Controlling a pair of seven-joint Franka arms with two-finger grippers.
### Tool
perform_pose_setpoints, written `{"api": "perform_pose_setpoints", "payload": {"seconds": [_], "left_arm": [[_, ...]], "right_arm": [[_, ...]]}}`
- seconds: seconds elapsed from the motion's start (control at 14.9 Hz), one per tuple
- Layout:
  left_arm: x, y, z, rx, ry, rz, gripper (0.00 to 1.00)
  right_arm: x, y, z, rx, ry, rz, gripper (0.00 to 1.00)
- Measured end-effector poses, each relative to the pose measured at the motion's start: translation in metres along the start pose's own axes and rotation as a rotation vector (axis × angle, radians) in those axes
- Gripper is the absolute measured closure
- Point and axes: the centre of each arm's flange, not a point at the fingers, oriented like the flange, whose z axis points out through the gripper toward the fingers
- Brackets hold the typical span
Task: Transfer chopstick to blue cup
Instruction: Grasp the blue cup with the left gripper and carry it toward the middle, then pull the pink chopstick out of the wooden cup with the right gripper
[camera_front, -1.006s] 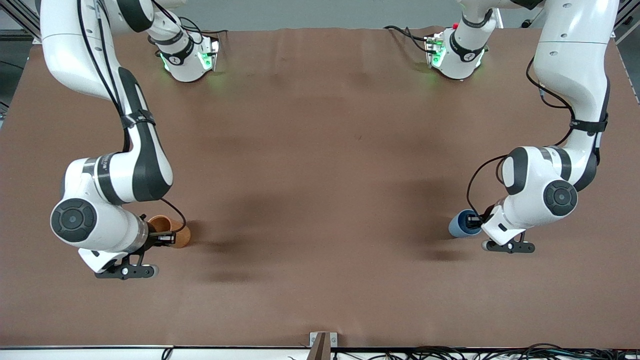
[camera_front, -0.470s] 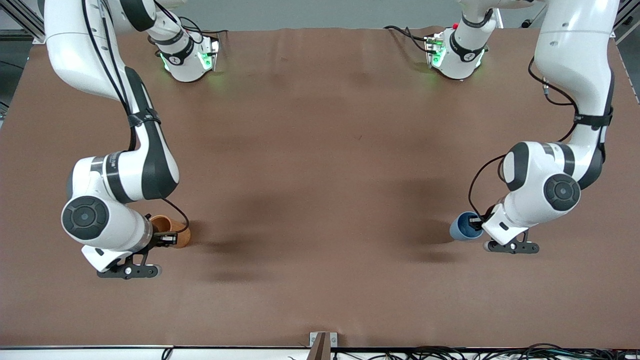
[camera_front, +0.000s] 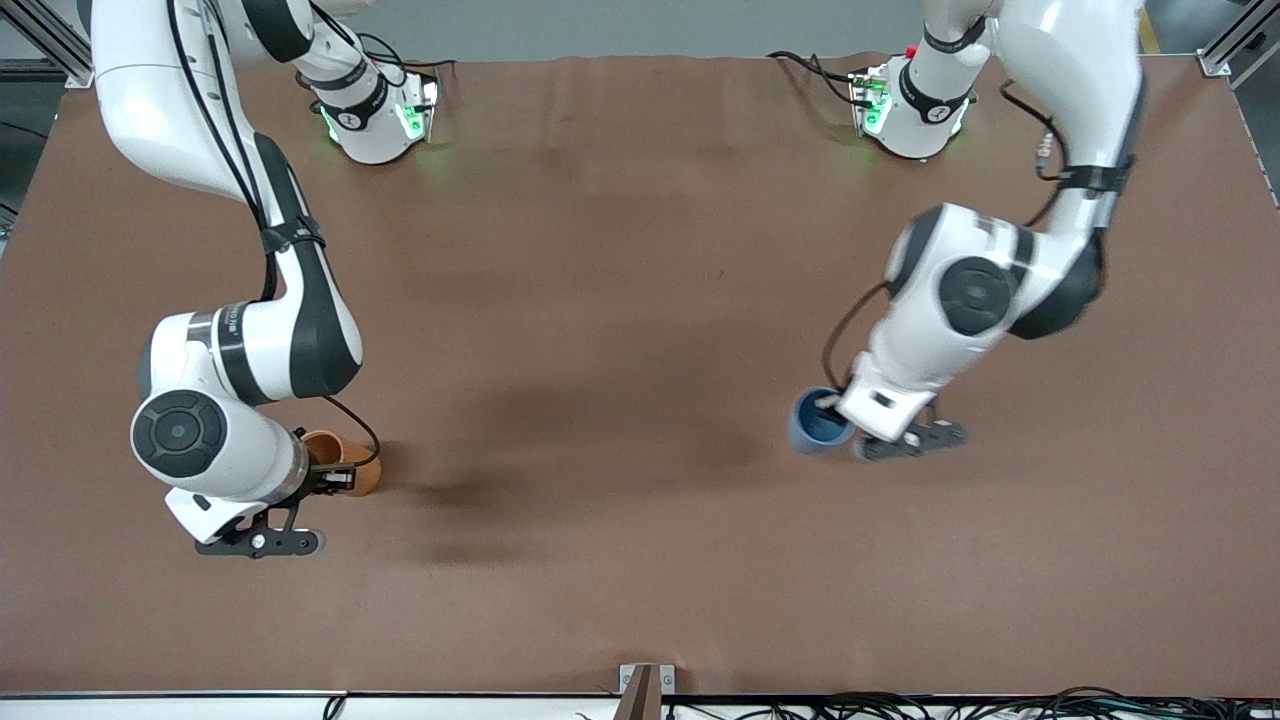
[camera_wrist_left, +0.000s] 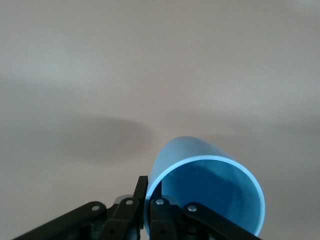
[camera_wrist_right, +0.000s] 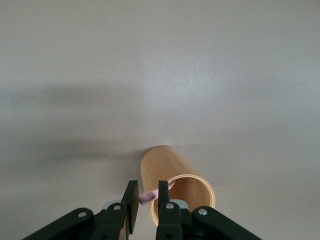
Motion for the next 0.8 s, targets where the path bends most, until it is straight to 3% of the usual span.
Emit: {"api": "perform_pose_setpoints", "payload": {"seconds": [0.4,0.8], "left_arm": [[-0.085,0.096,0.056,0.002,-0.044,-0.096,0.95],[-0.104,0.113,0.105,0.011,-0.068,-0.124,0.95]], "right_arm": [[0.001,0.005,-0.008,-0.006,0.011,0.007,0.89],[-0.010,0.021,-0.059,0.003,0.055,0.028,0.89]]}}
